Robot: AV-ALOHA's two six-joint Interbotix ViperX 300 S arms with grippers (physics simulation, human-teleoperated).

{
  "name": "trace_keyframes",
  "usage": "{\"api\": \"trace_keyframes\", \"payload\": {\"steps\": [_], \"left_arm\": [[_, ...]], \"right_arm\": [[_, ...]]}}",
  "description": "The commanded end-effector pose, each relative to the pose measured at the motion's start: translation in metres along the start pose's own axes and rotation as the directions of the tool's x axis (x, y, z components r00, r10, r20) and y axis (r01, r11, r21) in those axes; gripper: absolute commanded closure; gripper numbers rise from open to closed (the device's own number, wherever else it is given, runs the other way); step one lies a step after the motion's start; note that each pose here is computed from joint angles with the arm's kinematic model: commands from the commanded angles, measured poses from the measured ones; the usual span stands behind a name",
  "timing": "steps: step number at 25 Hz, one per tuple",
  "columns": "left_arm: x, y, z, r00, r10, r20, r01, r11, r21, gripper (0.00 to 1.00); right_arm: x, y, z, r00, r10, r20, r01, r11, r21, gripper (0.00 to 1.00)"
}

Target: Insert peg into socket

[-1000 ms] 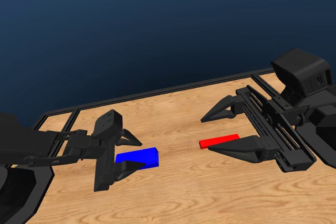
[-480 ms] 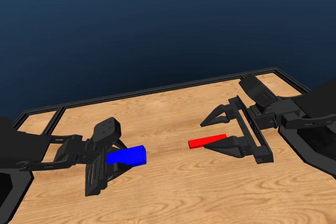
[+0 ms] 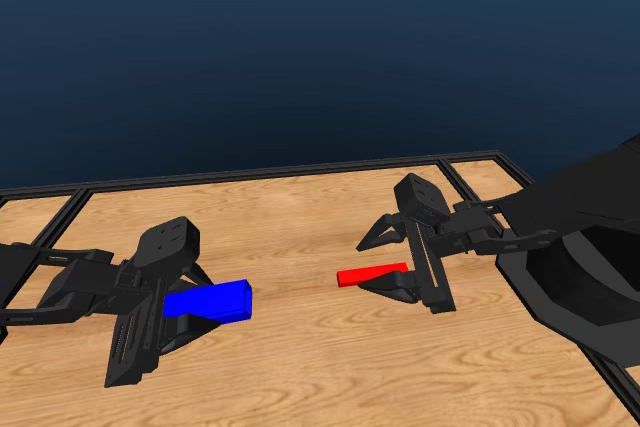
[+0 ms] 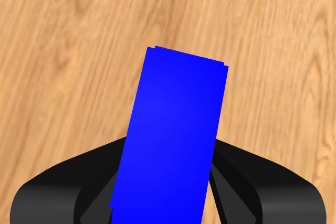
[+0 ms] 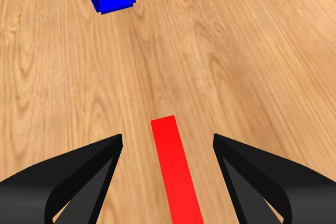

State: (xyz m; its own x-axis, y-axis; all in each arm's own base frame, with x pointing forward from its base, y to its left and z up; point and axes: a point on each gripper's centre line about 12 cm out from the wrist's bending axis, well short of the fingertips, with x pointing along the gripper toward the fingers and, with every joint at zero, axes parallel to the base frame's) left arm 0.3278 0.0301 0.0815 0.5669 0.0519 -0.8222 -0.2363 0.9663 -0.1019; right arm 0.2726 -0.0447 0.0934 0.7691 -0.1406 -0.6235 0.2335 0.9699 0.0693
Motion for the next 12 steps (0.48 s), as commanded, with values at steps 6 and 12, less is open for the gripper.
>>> {"api": "trace_keyframes", "payload": {"steps": [6,12], "left_arm": [[-0.019,-0.004,0.011,0.996,-0.021,0.09,0.022,0.9997,-0.006,1.0],[-0.023,-0.004,0.008,0.994,-0.023,0.105,0.025,0.9995,-0.019,1.0]], "right_arm": [[0.025,0.003,-0.011,0.994,0.005,-0.111,-0.006,1.0,-0.001,0.0],[0.031,0.006,-0.017,0.986,0.007,-0.169,-0.018,0.9981,-0.059,1.0]]}}
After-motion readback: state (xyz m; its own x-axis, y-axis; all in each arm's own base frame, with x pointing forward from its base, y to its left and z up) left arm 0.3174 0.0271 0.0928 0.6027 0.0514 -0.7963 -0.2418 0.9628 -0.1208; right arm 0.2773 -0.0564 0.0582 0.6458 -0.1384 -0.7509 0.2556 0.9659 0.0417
